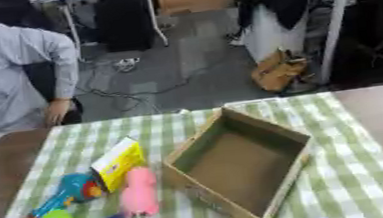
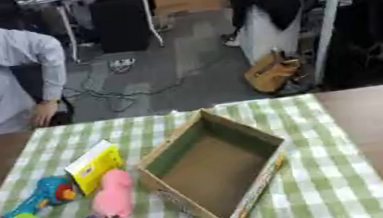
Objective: Pick up objects on the table and place them in the box.
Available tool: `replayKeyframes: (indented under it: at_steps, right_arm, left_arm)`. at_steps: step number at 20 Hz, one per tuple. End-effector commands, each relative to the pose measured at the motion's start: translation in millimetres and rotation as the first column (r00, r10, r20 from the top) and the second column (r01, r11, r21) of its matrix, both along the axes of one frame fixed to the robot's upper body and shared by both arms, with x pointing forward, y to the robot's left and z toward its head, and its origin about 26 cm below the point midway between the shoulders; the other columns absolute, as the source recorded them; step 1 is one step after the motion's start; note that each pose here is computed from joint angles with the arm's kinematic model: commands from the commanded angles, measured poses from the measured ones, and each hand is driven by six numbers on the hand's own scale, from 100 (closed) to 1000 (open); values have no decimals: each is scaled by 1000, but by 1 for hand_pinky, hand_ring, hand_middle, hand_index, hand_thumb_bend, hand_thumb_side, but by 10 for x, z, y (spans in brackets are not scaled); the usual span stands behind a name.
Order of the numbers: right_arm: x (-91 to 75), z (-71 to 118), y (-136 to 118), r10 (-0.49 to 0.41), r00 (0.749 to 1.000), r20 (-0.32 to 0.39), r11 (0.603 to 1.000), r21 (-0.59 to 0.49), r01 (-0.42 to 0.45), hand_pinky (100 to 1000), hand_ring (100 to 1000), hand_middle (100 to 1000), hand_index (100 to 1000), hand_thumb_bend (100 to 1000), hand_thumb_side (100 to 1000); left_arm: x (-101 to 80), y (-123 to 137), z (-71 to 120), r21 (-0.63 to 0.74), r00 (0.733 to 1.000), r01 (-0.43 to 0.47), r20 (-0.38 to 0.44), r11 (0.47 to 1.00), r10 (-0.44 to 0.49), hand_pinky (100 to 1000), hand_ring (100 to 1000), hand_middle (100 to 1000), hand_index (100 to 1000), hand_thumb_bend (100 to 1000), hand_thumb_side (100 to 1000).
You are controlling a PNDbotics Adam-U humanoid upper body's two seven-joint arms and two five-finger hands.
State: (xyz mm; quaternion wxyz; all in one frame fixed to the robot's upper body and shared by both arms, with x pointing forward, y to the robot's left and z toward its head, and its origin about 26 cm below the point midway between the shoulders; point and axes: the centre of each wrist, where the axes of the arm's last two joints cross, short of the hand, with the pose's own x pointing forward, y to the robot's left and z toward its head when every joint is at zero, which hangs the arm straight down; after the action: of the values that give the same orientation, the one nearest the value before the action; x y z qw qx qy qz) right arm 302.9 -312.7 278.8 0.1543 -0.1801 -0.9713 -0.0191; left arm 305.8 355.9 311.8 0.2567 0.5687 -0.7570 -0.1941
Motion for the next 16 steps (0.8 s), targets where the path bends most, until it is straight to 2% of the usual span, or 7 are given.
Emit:
replayKeyframes:
  at_steps: [1, 9, 10, 12, 16]
  right_arm:
    - [-36, 87, 5, -1, 1000, 28, 1000, -21, 1, 728, 907, 925, 1000, 100, 1000]
    - [-35, 91, 11, 2, 1000, 27, 1000, -22, -2, 728, 907, 924, 1000, 100, 1000]
    - [-34, 90, 15, 4, 1000, 27, 1000, -22, -4, 728, 907, 924, 1000, 100, 1000]
    - [-32, 90, 20, 7, 1000, 26, 1000, -22, -6, 729, 907, 924, 1000, 100, 1000]
    - [-30, 87, 28, 12, 1000, 23, 1000, -24, -12, 728, 908, 924, 1000, 100, 1000]
  left_arm:
    - [-45, 29, 156, 57, 999, -36, 21, 998, 35, 922, 939, 924, 931, 319, 1000]
    - [-50, 10, 173, 71, 999, -31, 16, 997, 30, 922, 938, 924, 936, 316, 1000]
    - [-9, 10, 145, 92, 999, -30, -32, 995, 33, 920, 944, 938, 971, 309, 1000]
    - [70, 18, 132, 139, 991, -35, -124, 990, 52, 914, 944, 941, 987, 299, 1000]
    - [254, 67, 141, 255, 939, -47, -317, 966, 129, 910, 946, 945, 1000, 282, 1000]
